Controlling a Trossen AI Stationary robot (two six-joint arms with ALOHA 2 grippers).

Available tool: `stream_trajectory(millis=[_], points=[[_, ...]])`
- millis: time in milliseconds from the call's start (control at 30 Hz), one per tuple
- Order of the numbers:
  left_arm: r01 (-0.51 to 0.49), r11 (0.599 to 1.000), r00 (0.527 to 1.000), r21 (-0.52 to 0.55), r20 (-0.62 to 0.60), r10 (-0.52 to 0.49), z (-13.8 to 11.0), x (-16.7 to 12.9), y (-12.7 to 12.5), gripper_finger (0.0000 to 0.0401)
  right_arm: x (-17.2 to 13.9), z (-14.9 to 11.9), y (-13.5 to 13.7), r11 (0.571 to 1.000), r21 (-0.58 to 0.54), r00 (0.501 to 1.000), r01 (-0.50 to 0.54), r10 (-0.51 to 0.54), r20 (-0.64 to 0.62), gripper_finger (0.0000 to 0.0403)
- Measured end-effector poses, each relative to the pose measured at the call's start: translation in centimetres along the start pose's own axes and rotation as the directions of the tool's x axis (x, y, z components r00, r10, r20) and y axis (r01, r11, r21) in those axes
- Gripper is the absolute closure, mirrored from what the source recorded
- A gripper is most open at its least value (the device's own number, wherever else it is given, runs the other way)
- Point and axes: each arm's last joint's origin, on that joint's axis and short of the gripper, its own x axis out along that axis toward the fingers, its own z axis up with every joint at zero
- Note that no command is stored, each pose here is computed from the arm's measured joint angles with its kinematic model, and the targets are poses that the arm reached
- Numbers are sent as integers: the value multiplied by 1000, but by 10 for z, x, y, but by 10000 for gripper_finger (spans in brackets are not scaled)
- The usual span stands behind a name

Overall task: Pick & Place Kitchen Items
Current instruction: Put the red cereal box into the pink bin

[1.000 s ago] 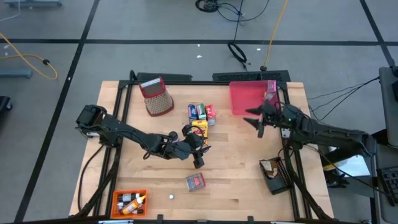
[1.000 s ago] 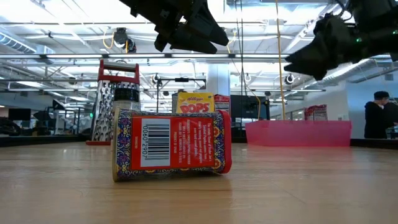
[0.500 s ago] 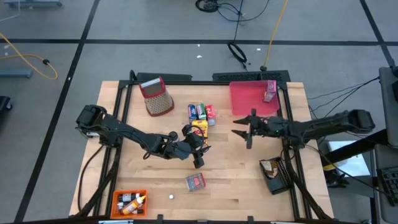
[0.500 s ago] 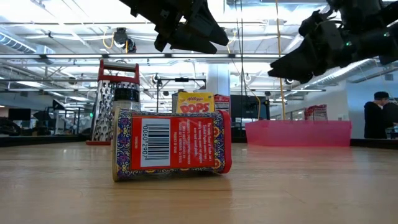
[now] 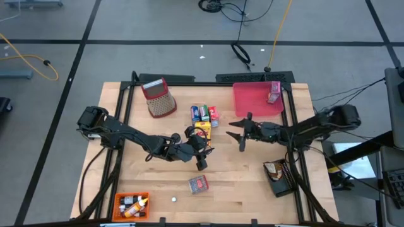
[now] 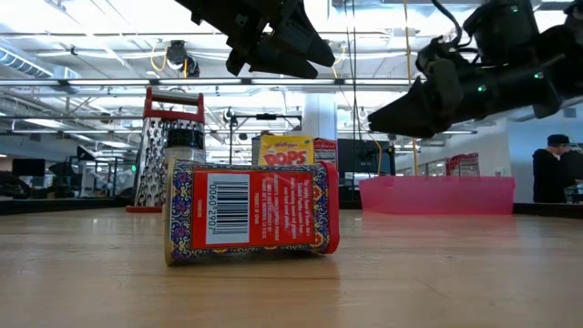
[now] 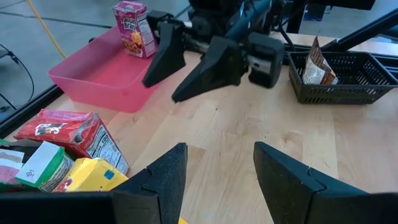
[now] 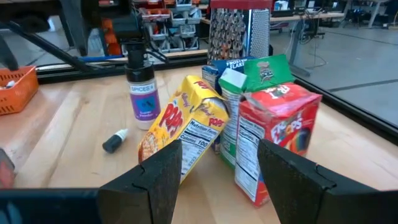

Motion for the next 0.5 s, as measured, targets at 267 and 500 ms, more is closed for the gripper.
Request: stream_trajectory(millis=[267, 500], points=[[0, 1000, 1000, -1, 2, 0, 0, 0, 0, 215, 33, 1, 7, 997, -43, 997, 66, -68, -31, 200], [0, 1000, 1000, 3, 0, 0, 0, 0, 0, 215, 39, -5, 4, 978, -19, 976, 210, -211, -53, 200]])
